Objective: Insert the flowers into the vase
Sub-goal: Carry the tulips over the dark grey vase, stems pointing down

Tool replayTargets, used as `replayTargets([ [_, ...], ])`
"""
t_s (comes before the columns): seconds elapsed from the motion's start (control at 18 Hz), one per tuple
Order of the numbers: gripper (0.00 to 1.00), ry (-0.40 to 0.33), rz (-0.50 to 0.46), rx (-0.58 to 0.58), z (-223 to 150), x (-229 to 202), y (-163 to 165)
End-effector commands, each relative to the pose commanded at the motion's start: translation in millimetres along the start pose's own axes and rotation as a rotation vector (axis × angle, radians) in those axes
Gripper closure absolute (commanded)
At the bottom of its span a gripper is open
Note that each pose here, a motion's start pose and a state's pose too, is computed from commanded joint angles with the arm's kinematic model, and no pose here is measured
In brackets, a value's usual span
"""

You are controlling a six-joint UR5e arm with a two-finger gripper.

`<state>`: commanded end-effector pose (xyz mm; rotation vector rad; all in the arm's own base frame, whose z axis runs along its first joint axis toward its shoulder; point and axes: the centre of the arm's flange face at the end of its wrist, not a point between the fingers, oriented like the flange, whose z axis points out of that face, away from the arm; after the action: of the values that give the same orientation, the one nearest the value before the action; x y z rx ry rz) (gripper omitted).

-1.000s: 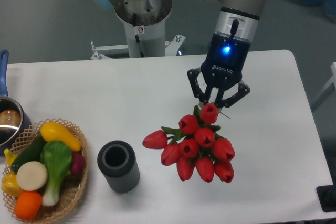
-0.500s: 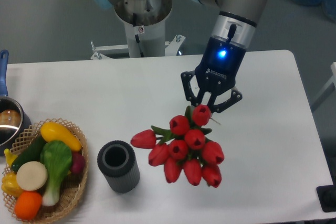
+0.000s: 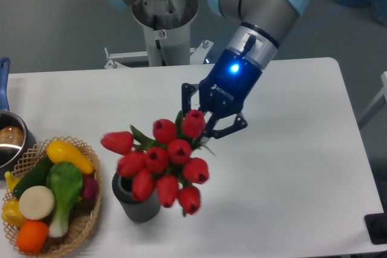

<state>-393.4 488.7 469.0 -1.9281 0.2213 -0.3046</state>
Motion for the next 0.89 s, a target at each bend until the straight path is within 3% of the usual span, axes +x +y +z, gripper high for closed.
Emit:
replayTargets([
  [0.28,0.83,0.093,0.115,0.074,24,14,0],
  [0.67,0.83,0.159,0.139,0.172,30,20,5],
  [0.89,0.83,0.222,0.157,0.285,37,26,20],
])
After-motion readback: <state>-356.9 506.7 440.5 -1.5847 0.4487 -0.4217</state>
